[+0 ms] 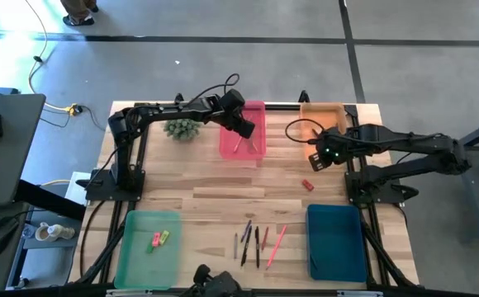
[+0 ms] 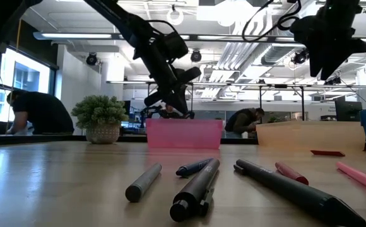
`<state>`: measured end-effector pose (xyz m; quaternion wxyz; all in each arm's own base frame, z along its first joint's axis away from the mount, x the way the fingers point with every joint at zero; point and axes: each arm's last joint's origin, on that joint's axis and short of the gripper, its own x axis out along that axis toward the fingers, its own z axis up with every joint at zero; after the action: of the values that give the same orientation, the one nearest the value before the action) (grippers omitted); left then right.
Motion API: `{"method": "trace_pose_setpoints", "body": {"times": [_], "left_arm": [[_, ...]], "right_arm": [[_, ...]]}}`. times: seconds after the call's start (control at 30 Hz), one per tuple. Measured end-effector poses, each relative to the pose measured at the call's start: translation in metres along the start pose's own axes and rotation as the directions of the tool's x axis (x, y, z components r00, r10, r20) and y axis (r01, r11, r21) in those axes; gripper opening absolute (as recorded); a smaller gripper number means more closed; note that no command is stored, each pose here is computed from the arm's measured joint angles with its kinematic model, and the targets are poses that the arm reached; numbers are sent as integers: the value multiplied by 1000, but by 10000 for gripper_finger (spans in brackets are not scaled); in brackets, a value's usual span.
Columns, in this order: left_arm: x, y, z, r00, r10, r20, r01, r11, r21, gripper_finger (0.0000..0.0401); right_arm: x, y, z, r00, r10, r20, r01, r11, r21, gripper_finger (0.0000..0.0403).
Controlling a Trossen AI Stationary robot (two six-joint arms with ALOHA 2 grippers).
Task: Sort crayons/erasers/pens/pencils in bins
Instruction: Put the red eraser into the light green bin
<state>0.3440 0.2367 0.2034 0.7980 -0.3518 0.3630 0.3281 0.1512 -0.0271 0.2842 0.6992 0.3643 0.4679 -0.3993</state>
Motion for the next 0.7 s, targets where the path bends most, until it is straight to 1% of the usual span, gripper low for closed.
{"method": "trace_pose_setpoints", "body": {"times": [0.17, 0.27, 0.4, 0.5, 0.6, 0.7], "left_arm": [[0, 3, 1, 1000, 2, -3, -2, 1000, 30, 2], [-1, 8, 4, 999, -39, -20, 40, 998, 43, 11], [-3, 17, 8, 990, -128, -56, 131, 990, 57, 38], [-5, 25, 13, 988, -143, -58, 146, 988, 51, 66], [-14, 31, 24, 982, -173, -72, 176, 984, 39, 92], [-28, 31, 38, 971, -227, -78, 234, 967, 101, 110]], "right_arm": [[1, 5, -4, 1000, 2, -8, -2, 999, 51, 145], [3, 10, -8, 1000, 0, -17, 2, 998, 60, 145], [7, 19, -11, 1000, 8, -28, -7, 1000, 30, 145], [11, 24, -12, 999, 4, -45, -4, 1000, 15, 145], [15, 28, -14, 993, 13, -114, -12, 1000, 11, 145], [18, 31, -15, 988, 18, -152, -19, 1000, -4, 145]]}}
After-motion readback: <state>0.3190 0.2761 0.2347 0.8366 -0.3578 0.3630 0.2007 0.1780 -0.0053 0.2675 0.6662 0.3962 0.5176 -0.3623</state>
